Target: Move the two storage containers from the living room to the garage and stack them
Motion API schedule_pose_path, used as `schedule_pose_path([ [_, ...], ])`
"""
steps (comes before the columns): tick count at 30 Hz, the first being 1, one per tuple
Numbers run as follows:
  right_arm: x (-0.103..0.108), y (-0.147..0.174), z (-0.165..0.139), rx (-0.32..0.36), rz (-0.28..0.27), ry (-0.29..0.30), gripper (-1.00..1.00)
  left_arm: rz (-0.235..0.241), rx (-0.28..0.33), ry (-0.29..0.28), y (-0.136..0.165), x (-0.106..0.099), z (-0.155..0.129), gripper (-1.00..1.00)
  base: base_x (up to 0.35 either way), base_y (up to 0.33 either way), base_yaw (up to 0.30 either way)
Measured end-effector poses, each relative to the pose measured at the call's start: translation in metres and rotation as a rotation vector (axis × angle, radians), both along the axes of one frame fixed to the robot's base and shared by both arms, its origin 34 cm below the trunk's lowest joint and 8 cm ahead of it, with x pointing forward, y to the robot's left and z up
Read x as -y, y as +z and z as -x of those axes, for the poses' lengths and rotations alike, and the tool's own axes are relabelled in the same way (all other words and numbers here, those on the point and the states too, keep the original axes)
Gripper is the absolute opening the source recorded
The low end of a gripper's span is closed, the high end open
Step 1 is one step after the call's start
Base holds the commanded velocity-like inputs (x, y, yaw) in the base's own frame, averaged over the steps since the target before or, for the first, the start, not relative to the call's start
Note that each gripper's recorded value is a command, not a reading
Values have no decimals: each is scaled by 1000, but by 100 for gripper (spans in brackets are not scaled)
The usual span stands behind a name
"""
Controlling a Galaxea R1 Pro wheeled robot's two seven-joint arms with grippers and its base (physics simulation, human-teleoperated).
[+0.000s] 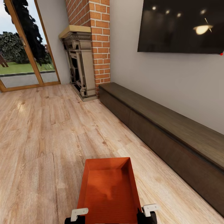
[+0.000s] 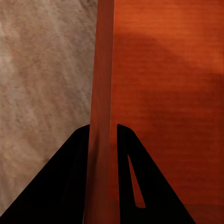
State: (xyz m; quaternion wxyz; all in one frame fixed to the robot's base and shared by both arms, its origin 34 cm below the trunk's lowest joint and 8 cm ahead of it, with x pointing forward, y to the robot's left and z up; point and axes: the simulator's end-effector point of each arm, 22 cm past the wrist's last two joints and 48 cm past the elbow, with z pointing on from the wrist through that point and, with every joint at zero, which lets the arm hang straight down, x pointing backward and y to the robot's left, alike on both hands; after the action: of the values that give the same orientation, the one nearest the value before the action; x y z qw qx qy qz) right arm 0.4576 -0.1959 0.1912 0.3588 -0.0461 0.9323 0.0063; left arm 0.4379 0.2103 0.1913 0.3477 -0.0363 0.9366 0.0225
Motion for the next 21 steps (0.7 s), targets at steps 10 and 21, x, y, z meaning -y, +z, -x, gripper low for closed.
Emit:
schedule_pose_path([
  [10, -4, 1, -1, 2, -3, 7, -100, 0, 1, -2, 0, 0, 0, -100, 0, 0, 0],
  [21, -9, 3, -3, 11, -11, 13, -100, 5, 2, 2, 1, 1, -1, -100, 0, 0, 0],
])
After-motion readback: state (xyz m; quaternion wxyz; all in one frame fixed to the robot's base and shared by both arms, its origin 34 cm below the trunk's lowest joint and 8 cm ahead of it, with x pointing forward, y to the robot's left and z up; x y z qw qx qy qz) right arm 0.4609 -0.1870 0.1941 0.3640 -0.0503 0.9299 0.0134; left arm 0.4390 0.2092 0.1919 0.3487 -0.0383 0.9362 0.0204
